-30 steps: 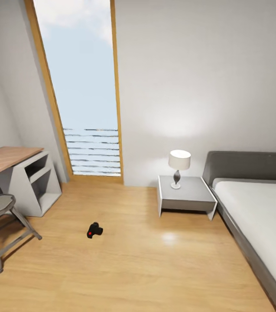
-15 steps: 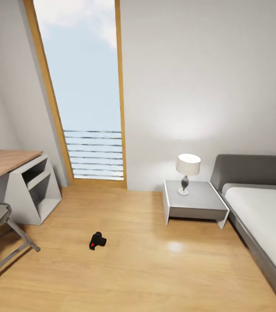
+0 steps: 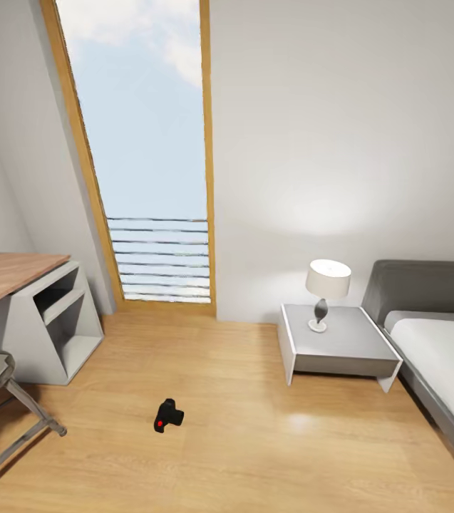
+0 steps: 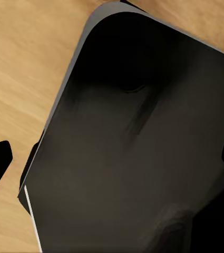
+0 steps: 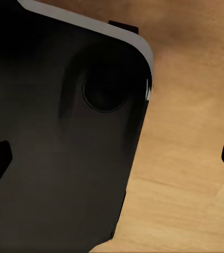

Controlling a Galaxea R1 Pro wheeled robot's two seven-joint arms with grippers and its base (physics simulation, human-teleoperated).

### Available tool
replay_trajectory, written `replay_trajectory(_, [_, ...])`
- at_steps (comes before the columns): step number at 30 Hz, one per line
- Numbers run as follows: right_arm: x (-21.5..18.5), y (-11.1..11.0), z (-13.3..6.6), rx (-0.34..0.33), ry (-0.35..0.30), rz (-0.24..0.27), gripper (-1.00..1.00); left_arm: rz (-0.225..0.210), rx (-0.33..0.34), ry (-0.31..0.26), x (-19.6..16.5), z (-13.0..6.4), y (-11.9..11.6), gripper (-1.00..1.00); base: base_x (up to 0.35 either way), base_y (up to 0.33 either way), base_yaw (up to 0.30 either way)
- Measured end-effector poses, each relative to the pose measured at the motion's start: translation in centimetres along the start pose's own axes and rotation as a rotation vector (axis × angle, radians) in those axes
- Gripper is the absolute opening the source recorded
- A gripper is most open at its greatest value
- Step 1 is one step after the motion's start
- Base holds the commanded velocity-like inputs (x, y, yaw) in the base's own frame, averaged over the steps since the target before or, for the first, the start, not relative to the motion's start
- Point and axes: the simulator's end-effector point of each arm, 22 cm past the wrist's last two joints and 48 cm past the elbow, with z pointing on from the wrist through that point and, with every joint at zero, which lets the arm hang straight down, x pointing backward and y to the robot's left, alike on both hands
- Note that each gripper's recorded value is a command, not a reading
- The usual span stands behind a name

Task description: Attach the digital camera to the camera tripod in the bedroom.

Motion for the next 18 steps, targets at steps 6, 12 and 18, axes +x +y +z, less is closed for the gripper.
replay_trajectory(6, [0.01, 0.01, 0.0, 0.0, 0.0, 0.0, 1.0, 0.0, 0.0, 0.0, -0.02, 0.0, -0.01, 1.0, 0.302, 0.215, 0.0])
replay_trajectory(12, [0.01, 0.05, 0.0, -0.001, 0.0, 0.0, 1.0, 0.0, 0.0, 0.0, -0.04, 0.0, -0.02, 1.0, 0.302, 0.216, 0.0])
replay_trajectory(18, [0.0, 0.05, 0.0, 0.0, 0.0, 0.001, 1.0, 0.0, 0.0, 0.0, -0.01, 0.0, -0.01, 1.0, 0.298, 0.222, 0.0])
